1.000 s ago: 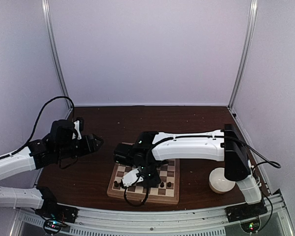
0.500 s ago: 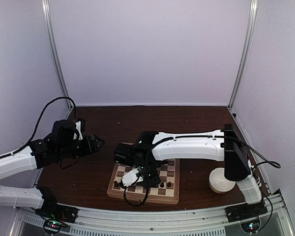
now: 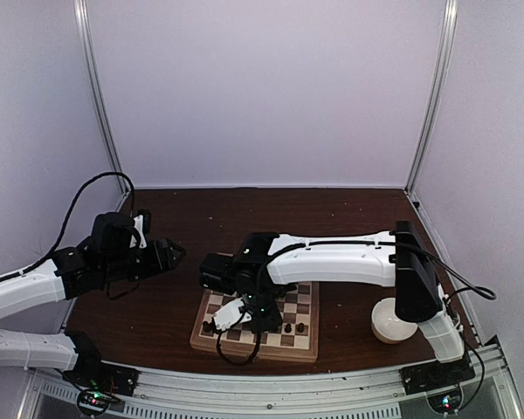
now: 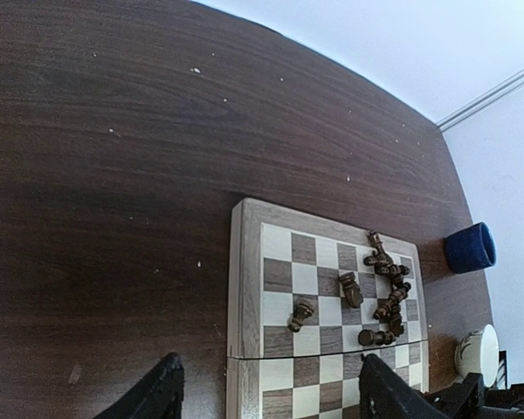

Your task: Set up the chess pieces on the board

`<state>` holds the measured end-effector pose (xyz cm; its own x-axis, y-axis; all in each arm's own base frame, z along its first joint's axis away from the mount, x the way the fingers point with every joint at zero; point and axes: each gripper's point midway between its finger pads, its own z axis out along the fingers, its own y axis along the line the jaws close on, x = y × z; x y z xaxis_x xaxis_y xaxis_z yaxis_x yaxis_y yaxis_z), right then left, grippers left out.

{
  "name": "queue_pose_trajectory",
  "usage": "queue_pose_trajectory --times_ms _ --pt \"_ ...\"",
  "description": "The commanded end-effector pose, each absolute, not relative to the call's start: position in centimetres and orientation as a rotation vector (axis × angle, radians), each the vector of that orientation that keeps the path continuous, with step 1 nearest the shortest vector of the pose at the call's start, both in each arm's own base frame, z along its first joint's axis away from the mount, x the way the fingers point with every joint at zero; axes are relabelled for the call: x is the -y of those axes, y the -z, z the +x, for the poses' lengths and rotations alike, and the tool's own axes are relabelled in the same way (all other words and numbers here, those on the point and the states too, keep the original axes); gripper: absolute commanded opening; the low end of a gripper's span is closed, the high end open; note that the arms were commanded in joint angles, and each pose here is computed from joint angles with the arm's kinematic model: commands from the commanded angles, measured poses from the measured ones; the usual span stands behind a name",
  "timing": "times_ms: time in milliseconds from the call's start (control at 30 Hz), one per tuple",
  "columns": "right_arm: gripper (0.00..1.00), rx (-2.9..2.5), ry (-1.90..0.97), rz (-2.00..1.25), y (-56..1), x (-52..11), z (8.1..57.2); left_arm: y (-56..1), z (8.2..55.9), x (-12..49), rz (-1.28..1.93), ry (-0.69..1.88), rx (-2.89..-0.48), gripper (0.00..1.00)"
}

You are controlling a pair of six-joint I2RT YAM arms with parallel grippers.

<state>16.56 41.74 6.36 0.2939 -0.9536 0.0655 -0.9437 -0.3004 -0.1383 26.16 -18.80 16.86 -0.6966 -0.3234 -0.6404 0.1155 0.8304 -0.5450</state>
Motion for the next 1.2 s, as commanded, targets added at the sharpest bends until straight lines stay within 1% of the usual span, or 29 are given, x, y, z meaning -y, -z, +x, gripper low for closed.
queue_pose_trajectory --times_ms 0,100,333,467,600,700,767,833,967,1033,1100,1167 --pt "0.13 -1.816 0.189 -2.483 -5.7 -42.2 16.1 -17.4 26.7 19.1 -0.162 0.762 -2.199 0.68" --pt "0.16 -1.815 0.187 -2.482 -5.9 -42.2 16.1 -17.4 26.6 19.1 -0.162 0.763 -2.199 0.68" --pt "0.31 -1.811 0.171 -2.461 -7.0 -42.4 16.1 -17.1 26.7 19.2 -0.161 0.763 -2.205 0.69" --pt "0.37 -1.790 0.177 -2.418 -8.9 -42.6 16.6 -16.8 26.8 19.5 -0.138 0.757 -2.222 0.69" --pt "0.41 -1.754 0.178 -2.355 -12.1 -42.3 17.7 -16.0 27.0 20.6 -0.016 0.716 -2.295 0.67" --pt "0.43 -1.788 0.085 -2.275 -15.0 -41.4 18.8 -14.9 26.7 22.3 0.170 0.703 -2.380 0.62" --pt "0.43 -1.822 -0.048 -2.195 -16.9 -40.8 19.3 -14.5 26.4 23.6 0.318 0.726 -2.396 0.56" --pt "0.42 -1.854 -0.184 -2.098 -18.3 -40.0 20.2 -14.1 26.0 24.1 0.402 0.734 -2.397 0.53" --pt "0.39 -1.932 -0.382 -1.936 -19.0 -38.1 22.6 -13.7 25.8 25.1 0.519 0.768 -2.364 0.48" --pt "0.36 -1.954 -0.449 -1.871 -19.0 -37.4 23.6 -13.4 25.9 25.9 0.564 0.787 -2.381 0.44" --pt "0.35 -1.961 -0.488 -1.831 -18.9 -37.0 24.3 -12.7 26.2 26.6 0.596 0.793 -2.405 0.40" --pt "0.34 -1.950 -0.505 -1.811 -18.8 -36.8 25.0 -12.0 26.6 26.9 0.606 0.789 -2.414 0.39"
